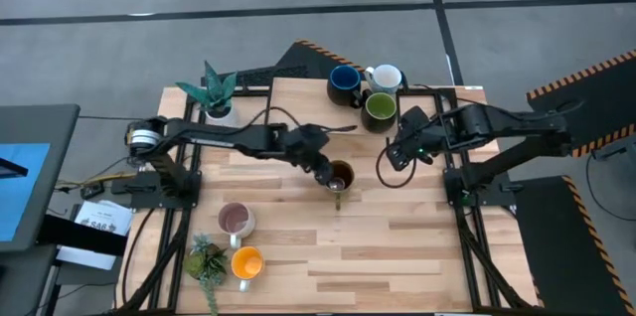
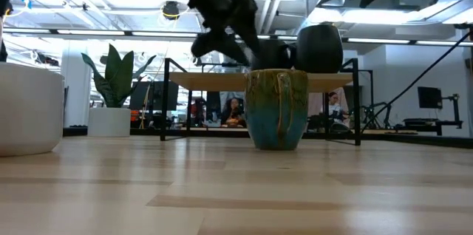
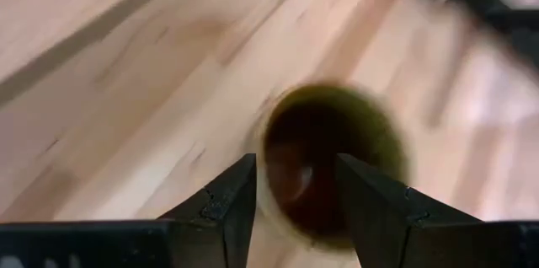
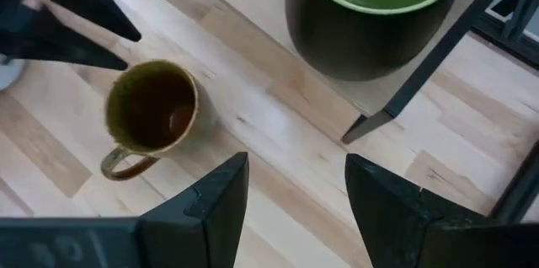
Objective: Place coffee mugs
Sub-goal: Put the green-blue mug interior on the shelf
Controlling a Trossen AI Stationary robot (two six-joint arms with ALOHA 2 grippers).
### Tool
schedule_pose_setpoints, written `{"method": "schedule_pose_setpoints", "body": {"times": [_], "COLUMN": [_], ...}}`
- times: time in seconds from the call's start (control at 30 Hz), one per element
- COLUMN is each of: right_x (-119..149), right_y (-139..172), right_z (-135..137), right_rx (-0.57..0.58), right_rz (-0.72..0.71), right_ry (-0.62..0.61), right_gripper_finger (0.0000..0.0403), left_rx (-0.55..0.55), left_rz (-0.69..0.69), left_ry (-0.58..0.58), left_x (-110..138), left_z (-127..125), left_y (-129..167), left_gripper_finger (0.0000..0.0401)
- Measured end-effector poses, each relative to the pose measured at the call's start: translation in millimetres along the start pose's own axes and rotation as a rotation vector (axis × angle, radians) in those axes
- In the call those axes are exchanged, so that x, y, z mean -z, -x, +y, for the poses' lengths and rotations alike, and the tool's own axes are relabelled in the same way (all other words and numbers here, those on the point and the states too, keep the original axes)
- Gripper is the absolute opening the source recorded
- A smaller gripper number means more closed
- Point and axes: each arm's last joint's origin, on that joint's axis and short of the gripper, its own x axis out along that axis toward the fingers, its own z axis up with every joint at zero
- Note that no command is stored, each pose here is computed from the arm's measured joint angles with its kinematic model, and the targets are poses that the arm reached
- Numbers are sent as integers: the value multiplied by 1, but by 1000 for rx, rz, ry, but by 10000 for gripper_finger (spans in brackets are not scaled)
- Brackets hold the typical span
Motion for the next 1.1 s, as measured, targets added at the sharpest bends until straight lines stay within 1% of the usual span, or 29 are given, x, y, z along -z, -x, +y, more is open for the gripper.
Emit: {"method": "schedule_pose_setpoints", "body": {"times": [0.03, 0.17, 0.4, 0.5, 0.67, 0.73, 0.77, 0.83, 0.87, 0.9, 0.93, 1.03, 1.1], "right_x": [0, 0, -1, -1, -1, -1, -1, -1, -1, -1, -1, -1, -1], "right_y": [0, 0, 1, 1, 1, 1, 1, 1, 1, 1, 1, 1, 1], "right_z": [0, 0, 0, 0, 0, 0, 0, 0, 0, 0, 0, 0, 0], "right_rx": [-3, 0, 10, 8, 5, 5, 4, 5, 5, 6, 7, 8, 8], "right_rz": [-3, -4, -25, -26, -33, -33, -33, -33, -33, -32, -32, -31, -31], "right_ry": [-2, 0, -7, -12, -15, -15, -15, -15, -15, -14, -14, -13, -13], "right_gripper_finger": [225, 225, 225, 225, 225, 225, 225, 225, 225, 225, 225, 225, 225], "left_rx": [-24, -43, -109, -108, -90, -83, -84, -79, -67, -64, -49, -26, -48], "left_rz": [25, 61, 149, 170, 210, 217, 221, 257, 258, 264, 259, 136, 52], "left_ry": [-5, 7, 56, 62, 17, -15, -33, -62, -85, -116, -120, -163, -188], "left_x": [0, 1, 16, 21, 25, 25, 25, 23, 20, 16, 10, -22, -43], "left_z": [0, -2, 5, 6, 7, 7, 7, 8, 8, 7, 7, 1, 3], "left_y": [-5, -20, -43, -52, -57, -57, -56, -49, -44, -38, -29, 14, 46], "left_gripper_finger": [147, 147, 147, 147, 141, 126, 111, 69, 42, 25, 18, 17, 16]}}
